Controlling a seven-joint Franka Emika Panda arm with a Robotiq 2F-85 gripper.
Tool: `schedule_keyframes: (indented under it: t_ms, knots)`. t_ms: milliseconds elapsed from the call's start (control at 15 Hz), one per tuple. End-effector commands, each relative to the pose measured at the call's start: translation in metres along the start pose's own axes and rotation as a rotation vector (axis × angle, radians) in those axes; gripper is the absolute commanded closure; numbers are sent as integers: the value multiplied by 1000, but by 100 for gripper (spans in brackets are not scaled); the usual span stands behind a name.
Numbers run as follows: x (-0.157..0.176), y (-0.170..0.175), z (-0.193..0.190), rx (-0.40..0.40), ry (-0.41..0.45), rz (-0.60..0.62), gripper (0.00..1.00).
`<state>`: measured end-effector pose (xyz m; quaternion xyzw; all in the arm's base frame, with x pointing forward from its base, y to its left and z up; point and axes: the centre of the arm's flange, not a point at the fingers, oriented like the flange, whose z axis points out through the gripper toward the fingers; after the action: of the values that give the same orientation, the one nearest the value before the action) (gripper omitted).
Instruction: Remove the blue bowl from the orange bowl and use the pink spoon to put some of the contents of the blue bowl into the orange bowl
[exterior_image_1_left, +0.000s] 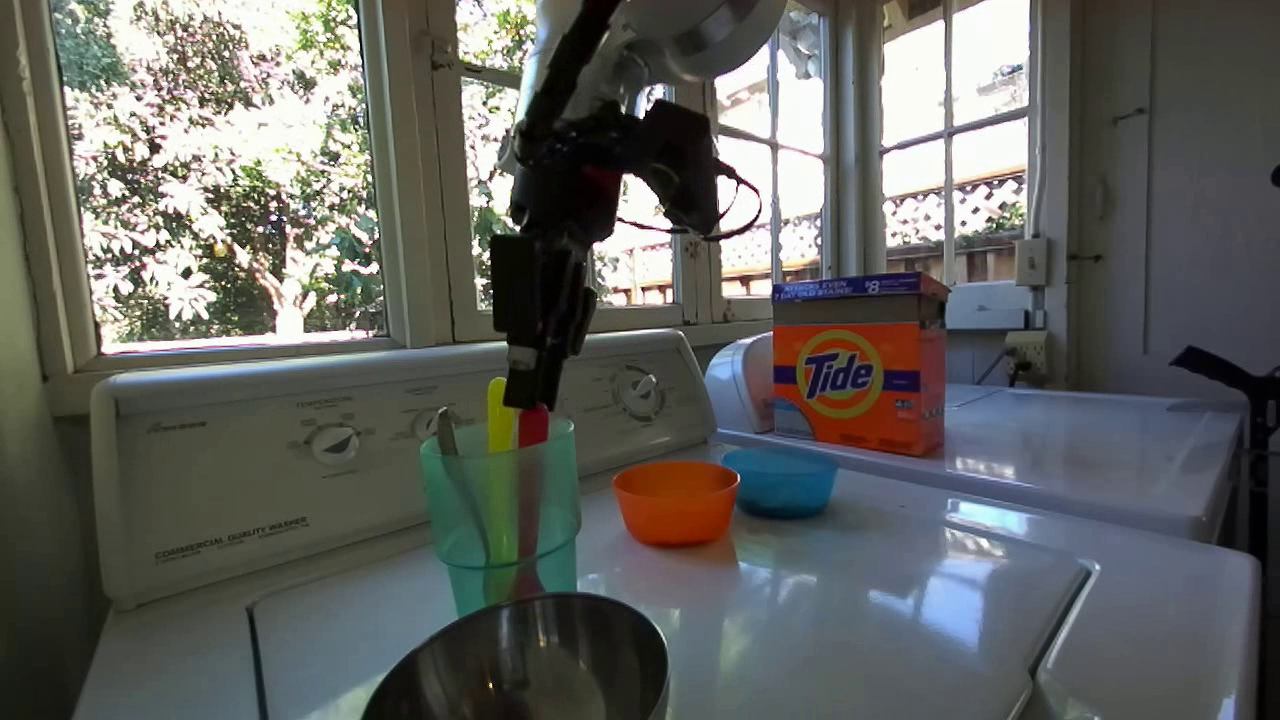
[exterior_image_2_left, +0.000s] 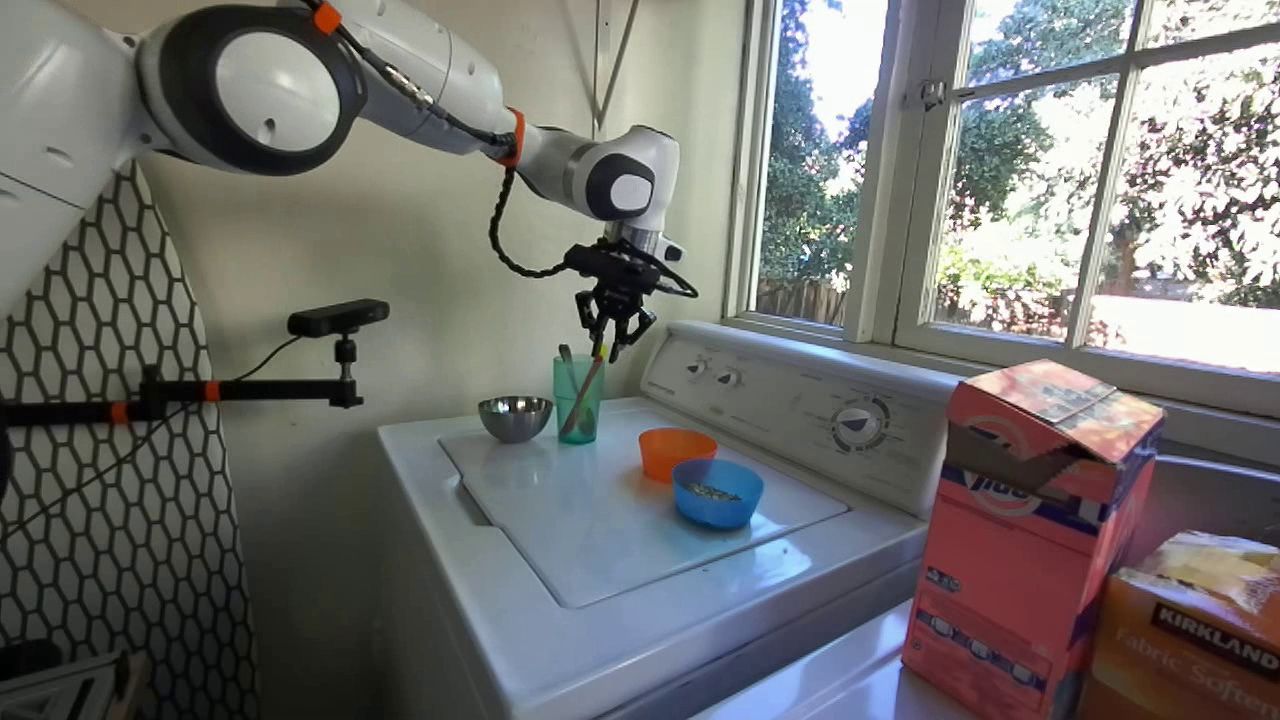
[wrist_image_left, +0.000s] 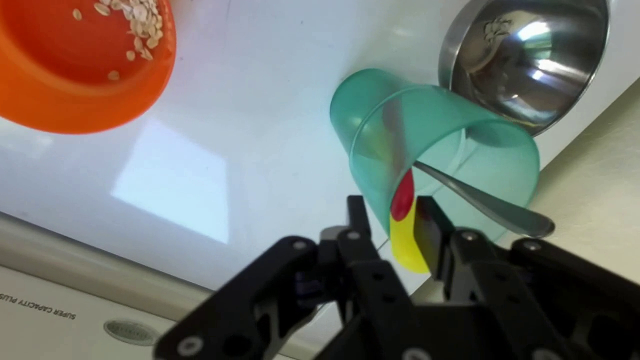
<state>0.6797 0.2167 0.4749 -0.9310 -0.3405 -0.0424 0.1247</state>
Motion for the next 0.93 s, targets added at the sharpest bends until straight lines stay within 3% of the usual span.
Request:
schedule_keyframes:
  t_ms: [0, 200, 467, 533, 600, 667, 800, 867]
  knots:
    - [29, -5, -4, -1, -47, 3, 62]
    - [30, -14, -8, 7, -75, 2, 56]
    - [27, -16, -12, -4, -108, 21, 70]
    - [26, -15, -11, -6, -111, 25, 70]
    - [26, -13, -10, -4, -115, 31, 77]
    - [25, -11, -9, -8, -117, 39, 70]
    - [23, -7, -7, -9, -123, 51, 73]
    - [22, -6, -6, -7, -126, 57, 68]
